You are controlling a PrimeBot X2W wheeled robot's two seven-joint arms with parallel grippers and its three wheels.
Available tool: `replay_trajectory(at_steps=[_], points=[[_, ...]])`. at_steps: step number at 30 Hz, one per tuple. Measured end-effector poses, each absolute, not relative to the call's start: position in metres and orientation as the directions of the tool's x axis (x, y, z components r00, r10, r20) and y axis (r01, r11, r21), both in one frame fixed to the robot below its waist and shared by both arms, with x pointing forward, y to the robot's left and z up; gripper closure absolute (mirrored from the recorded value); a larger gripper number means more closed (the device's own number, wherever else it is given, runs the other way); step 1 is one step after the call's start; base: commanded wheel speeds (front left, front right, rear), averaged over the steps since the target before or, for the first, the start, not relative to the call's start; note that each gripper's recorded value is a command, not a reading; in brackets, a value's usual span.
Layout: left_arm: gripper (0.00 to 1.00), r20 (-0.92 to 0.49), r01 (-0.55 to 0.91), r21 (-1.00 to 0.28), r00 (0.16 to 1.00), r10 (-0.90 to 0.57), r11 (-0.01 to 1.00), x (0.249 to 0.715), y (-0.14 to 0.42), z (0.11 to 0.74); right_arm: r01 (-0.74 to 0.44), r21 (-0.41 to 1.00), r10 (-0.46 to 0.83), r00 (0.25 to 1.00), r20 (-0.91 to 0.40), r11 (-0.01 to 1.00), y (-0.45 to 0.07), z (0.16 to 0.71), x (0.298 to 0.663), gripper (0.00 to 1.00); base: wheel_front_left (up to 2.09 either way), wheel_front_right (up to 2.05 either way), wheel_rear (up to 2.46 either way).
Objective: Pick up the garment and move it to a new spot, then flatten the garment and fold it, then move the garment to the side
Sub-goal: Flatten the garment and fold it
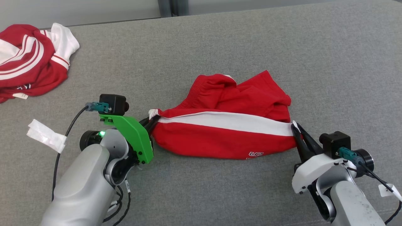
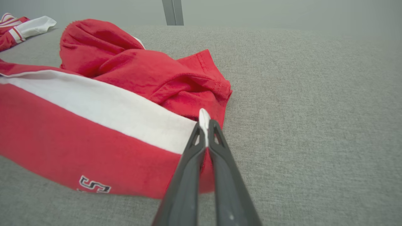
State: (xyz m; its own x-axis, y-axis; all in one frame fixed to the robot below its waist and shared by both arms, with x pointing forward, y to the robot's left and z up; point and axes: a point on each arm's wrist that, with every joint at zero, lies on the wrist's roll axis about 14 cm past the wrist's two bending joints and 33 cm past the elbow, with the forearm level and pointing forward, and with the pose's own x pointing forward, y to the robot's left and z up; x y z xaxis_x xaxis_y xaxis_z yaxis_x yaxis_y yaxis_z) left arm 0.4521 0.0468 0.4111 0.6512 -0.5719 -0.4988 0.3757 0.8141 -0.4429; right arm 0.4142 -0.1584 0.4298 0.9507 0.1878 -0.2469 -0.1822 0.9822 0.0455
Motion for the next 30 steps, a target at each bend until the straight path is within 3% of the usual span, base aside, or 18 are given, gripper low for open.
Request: replay_trajectory(at_steps=[5, 11, 20, 30], points=[[1.00, -0.448, 0.370, -0.452, 0.692, -0.565, 0.812, 0.458, 0.050, 0.421, -0.184, 0.047, 0.190, 0.952, -0.242, 0.982, -0.157, 0.431, 0.415, 1.00, 0.00, 0.00, 0.00], [1.00, -0.261, 0.363, -0.480, 0.810, -0.525, 0.799, 0.472, 0.059, 0.456, -0.185, 0.045, 0.190, 0.968, -0.163, 0.982, -0.156, 0.450, 0.422, 1.00, 0.00, 0.00, 0.00], [1.00, 0.078, 0.390, -0.539, 0.906, -0.417, 0.747, 0.465, 0.066, 0.532, -0.201, 0.015, 0.197, 0.973, 0.123, 0.980, -0.154, 0.535, 0.436, 1.00, 0.00, 0.00, 0.00], [1.00, 0.301, 0.451, -0.534, 0.892, -0.337, 0.716, 0.418, 0.077, 0.609, -0.203, -0.039, 0.197, 0.859, 0.473, 0.978, -0.153, 0.655, 0.409, 1.00, 0.00, 0.00, 0.00]])
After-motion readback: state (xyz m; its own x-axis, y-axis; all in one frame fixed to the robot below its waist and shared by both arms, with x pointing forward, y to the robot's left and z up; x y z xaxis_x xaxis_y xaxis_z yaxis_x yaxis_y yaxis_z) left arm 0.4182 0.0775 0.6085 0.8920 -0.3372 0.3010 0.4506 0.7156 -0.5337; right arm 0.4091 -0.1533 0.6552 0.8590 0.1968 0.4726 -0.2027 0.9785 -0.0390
